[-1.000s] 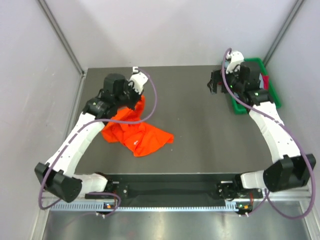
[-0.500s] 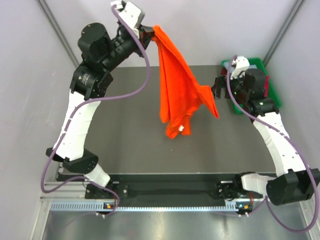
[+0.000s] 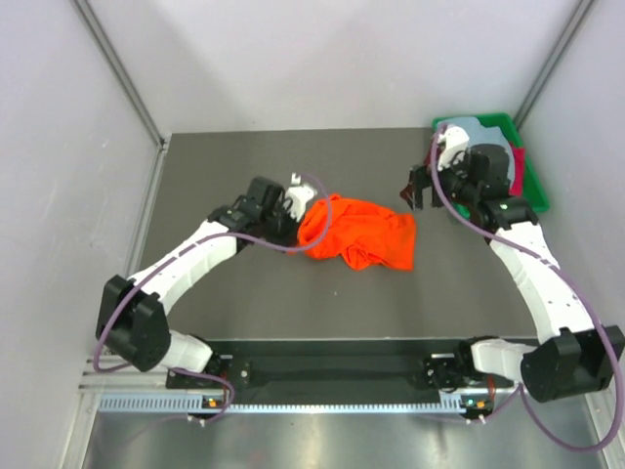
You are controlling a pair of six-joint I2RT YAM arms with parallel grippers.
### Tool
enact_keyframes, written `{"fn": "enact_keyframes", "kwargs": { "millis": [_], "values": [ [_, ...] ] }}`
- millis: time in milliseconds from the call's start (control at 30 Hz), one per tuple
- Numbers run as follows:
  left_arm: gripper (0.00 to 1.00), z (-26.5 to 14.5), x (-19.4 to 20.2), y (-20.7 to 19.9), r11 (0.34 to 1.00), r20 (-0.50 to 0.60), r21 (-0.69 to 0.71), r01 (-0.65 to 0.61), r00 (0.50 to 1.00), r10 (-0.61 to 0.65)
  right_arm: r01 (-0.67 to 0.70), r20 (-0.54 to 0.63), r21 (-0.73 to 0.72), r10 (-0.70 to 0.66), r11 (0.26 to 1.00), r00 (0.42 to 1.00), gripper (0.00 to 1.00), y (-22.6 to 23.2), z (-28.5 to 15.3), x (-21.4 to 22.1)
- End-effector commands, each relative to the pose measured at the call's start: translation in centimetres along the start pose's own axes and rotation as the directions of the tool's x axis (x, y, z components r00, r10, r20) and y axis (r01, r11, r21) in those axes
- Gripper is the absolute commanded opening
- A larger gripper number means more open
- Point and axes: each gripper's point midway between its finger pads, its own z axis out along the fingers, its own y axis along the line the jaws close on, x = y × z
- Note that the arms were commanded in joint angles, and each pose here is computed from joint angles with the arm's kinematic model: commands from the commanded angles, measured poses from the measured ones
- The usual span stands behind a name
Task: Fold and stack the t-shirts
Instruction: Flatten the tshirt out
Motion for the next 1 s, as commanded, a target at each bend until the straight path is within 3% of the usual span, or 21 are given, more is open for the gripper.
{"fn": "enact_keyframes", "kwargs": {
  "millis": [0,100,200,267,367,533,867,900,933,967],
  "values": [
    [0.00,-0.1,2.8,-0.5,1.000,-0.026,0.011,0.014,1.000,-0.014,0.091,-0.122,-0.191,-0.115,0.977,0.986,1.00,3.5,1.4,4.7],
    [0.00,0.8,5.4,-0.6,0.999,-0.093,0.019,0.034,0.995,-0.032,0.240,-0.206,-0.292,-0.306,0.926,0.929,0.99,5.5,2.5,9.8],
    [0.00,0.9,5.4,-0.4,0.999,-0.095,0.014,0.040,0.995,-0.038,0.402,-0.264,-0.397,-0.522,0.825,0.811,0.95,6.0,3.0,15.7],
    [0.00,0.8,4.4,0.1,0.999,-0.074,0.005,0.039,0.996,-0.039,0.432,-0.327,-0.423,-0.579,0.797,0.747,0.94,5.1,2.6,19.8],
    [0.00,0.6,3.3,0.9,0.999,-0.052,-0.011,0.047,0.998,-0.047,0.496,-0.344,-0.401,-0.628,0.770,0.698,0.93,3.7,2.8,21.7],
    [0.00,0.3,2.2,1.8,0.998,-0.030,-0.027,0.054,0.998,-0.055,0.543,-0.352,-0.389,-0.665,0.744,0.659,0.89,2.6,3.0,23.6],
    [0.00,0.4,1.8,2.4,0.997,-0.025,-0.037,0.062,0.998,-0.062,0.557,-0.358,-0.371,-0.668,0.743,0.653,0.85,2.0,4.7,24.2],
    [0.00,-0.5,-10.5,4.8,0.989,0.436,-0.139,-0.041,0.895,0.098,0.555,-0.360,-0.374,-0.668,0.743,0.651,0.84,2.0,4.8,24.3],
    [0.00,0.1,2.6,1.5,0.972,-0.058,-0.042,0.230,0.971,-0.232,0.544,-0.374,-0.380,-0.662,0.748,0.650,0.82,1.8,5.0,24.8],
    [0.00,0.1,2.7,2.4,0.999,-0.069,-0.029,0.033,0.997,-0.035,0.537,-0.378,-0.381,-0.656,0.753,0.653,0.82,1.8,5.2,24.9]
  ]
}}
